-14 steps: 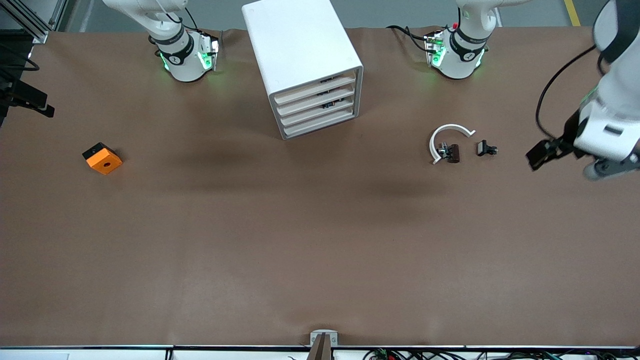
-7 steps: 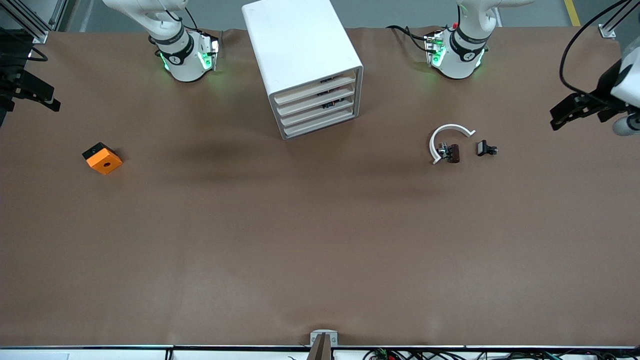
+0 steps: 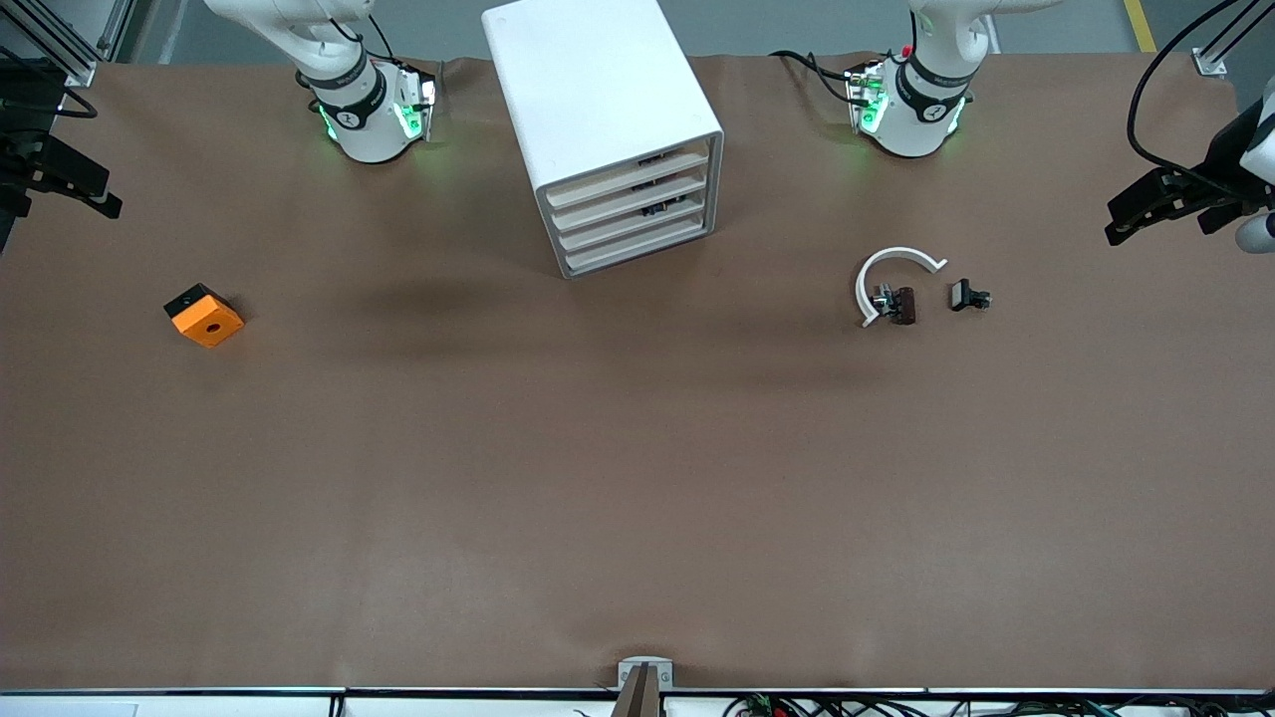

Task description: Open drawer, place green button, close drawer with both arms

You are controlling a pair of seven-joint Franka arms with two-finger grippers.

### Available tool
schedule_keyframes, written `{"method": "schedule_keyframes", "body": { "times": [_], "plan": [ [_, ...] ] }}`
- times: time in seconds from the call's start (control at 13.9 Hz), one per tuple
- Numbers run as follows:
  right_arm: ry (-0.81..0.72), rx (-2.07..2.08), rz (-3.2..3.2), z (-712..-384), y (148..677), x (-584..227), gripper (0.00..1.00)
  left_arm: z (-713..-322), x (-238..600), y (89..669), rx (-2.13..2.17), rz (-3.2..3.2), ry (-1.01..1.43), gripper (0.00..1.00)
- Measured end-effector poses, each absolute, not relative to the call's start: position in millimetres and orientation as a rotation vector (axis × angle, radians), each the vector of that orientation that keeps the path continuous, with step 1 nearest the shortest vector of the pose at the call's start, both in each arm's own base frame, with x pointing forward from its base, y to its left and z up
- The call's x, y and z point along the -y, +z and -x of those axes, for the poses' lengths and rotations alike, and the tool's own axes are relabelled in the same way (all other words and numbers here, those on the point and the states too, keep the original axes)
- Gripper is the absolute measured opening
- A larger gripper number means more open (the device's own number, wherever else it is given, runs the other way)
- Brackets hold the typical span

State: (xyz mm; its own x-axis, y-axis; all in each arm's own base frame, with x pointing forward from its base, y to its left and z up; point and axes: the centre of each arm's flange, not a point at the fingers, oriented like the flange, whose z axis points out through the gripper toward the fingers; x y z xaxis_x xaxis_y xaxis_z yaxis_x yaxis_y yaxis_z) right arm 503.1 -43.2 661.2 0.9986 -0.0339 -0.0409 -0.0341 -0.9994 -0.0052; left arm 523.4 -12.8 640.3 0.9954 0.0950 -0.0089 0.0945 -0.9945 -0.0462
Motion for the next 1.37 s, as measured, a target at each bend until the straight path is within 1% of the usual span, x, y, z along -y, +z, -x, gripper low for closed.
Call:
{"method": "schedule_keyframes", "body": {
  "times": [0.72,1.37],
  "plan": [
    [0.05,-0.048,3.136,-493.7,662.1,40.1,1.0,-521.8,18.5,640.0,0.056,3.094,0.023,1.0],
    [0.039,-0.045,3.137,-494.0,662.6,38.7,1.0,-515.9,43.5,648.1,-0.012,3.089,-0.004,1.0]
  ]
}}
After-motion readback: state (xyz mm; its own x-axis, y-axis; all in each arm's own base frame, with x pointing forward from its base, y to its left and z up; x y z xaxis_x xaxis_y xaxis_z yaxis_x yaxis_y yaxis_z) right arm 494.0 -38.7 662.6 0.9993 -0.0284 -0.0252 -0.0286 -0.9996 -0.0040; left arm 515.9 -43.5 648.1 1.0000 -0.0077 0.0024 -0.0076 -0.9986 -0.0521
